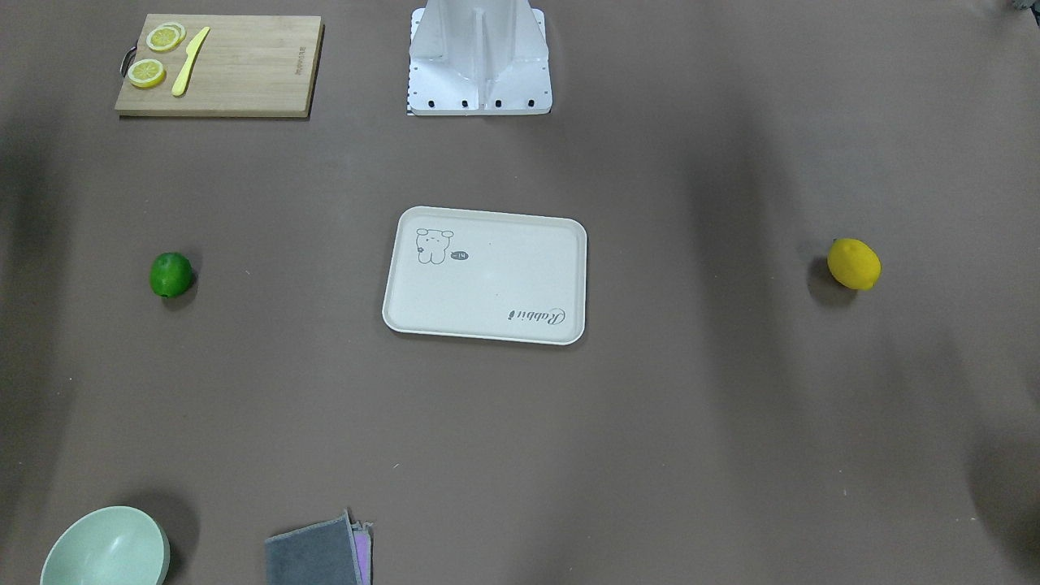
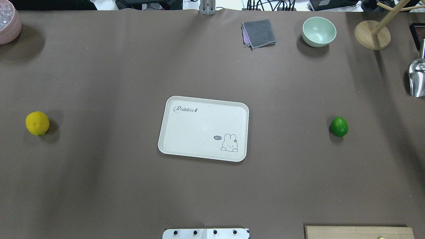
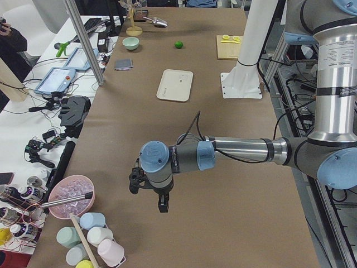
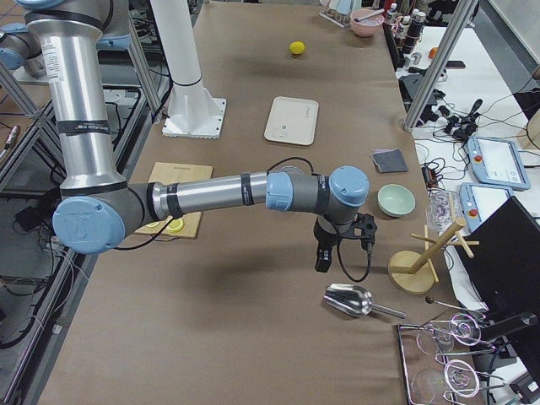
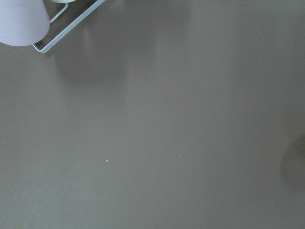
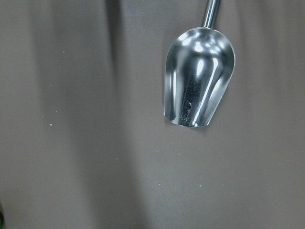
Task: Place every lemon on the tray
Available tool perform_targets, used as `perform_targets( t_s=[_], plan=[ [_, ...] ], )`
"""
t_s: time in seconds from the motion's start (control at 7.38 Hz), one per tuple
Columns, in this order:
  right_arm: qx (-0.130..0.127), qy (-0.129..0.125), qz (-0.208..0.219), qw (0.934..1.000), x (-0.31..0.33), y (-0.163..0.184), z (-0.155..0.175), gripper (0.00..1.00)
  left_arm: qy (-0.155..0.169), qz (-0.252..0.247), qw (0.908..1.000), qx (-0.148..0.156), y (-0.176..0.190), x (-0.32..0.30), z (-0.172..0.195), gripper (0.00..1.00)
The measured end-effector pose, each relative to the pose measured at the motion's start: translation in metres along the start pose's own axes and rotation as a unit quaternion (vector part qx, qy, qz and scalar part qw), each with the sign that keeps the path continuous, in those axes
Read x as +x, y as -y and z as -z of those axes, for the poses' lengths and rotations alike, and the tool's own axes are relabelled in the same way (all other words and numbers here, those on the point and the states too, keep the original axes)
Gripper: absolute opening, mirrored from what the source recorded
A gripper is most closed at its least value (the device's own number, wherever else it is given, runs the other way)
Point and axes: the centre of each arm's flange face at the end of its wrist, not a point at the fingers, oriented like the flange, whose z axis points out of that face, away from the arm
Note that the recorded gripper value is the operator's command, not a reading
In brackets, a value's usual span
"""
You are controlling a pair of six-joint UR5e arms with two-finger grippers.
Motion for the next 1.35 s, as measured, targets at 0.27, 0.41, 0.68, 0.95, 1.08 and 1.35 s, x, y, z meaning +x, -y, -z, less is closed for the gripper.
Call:
perform_targets(
  t_s=[0.27,0.41,0.68,0.95,1.08,1.35],
  plan=[
    [-0.014,0.012,0.026,0.9995,-0.048,0.002,-0.013,1.00,0.001,-0.007,1.0000,0.002,0.024,0.027,0.023,0.99],
    [-0.023,0.016,0.034,0.9990,-0.077,0.001,-0.022,1.00,0.001,-0.016,0.9999,0.004,0.032,0.041,0.027,0.99],
    [-0.043,0.020,0.043,0.9980,-0.143,0.002,-0.044,1.00,0.003,-0.012,0.9999,0.003,0.042,0.085,0.026,0.99],
    [-0.068,0.018,0.050,0.9962,-0.201,0.004,-0.073,0.99,0.005,-0.009,0.9999,-0.003,0.043,0.142,0.016,0.99],
    [-0.082,0.014,0.043,0.9955,-0.223,0.004,-0.089,0.99,0.005,-0.012,0.9999,-0.004,0.040,0.164,0.012,0.99],
    [-0.105,0.008,0.041,0.9936,-0.248,0.005,-0.118,0.99,0.007,-0.008,0.9999,-0.008,0.033,0.209,-0.005,0.98]
  ],
)
